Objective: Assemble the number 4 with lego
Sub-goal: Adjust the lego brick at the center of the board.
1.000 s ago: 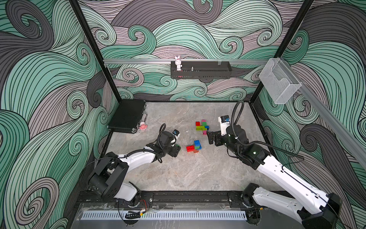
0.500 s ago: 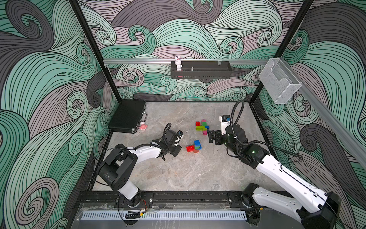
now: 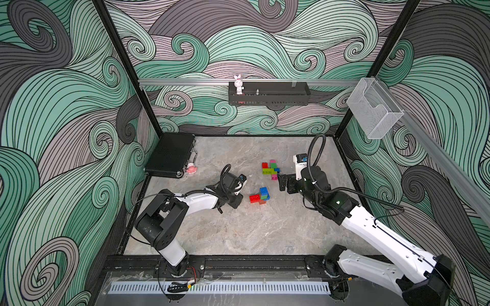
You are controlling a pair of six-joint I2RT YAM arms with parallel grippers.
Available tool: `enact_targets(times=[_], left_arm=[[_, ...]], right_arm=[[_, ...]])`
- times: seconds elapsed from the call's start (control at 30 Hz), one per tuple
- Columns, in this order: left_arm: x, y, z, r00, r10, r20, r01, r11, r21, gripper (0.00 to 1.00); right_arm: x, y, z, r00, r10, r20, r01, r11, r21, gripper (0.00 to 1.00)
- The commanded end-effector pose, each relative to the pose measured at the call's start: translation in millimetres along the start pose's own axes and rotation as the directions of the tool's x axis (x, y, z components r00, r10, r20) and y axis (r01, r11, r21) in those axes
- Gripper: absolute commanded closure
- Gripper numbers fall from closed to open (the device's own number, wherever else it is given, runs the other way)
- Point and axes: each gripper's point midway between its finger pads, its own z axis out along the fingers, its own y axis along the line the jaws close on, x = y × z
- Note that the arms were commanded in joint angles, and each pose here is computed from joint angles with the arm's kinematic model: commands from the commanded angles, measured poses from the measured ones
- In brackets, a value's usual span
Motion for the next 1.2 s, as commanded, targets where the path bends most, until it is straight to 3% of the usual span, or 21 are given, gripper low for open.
enact_targets(times=[0.0, 0.23, 0.37, 0.5, 0.7, 0.83, 1.17], left_arm=[[-13, -5, 1, 1.000, 0.013, 0.016, -0.014, 1.000, 0.020, 0.58], [-15, -8, 4, 1.000, 0.011, 0.014, -0.012, 0.999, 0.035, 0.64], [-17, -8, 2, 1.000, 0.009, 0.026, -0.010, 0.999, 0.034, 0.80], [-23, -3, -7, 0.998, 0.000, 0.059, 0.000, 1.000, 0.002, 0.99], [-34, 8, -28, 0.993, -0.023, 0.116, 0.030, 0.998, -0.060, 1.00], [-31, 9, -31, 0.992, -0.033, 0.119, 0.041, 0.997, -0.062, 1.00], [15, 9, -11, 0.995, -0.073, -0.064, 0.068, 0.995, -0.073, 1.00]], right_arm=[[-7, -1, 0, 1.000, 0.015, 0.011, -0.016, 1.000, 0.008, 0.01], [-2, 0, 3, 1.000, 0.010, -0.005, -0.010, 1.000, 0.006, 0.01], [11, 7, 13, 1.000, 0.001, -0.029, -0.002, 0.999, -0.040, 0.01], [42, 34, 29, 0.994, -0.035, -0.104, 0.014, 0.981, -0.195, 0.01], [78, 68, 48, 0.979, -0.064, -0.194, -0.009, 0.934, -0.357, 0.05], [88, 66, 61, 0.975, -0.079, -0.208, 0.014, 0.955, -0.297, 0.05], [89, 51, 63, 0.976, -0.086, -0.199, 0.040, 0.974, -0.224, 0.06]])
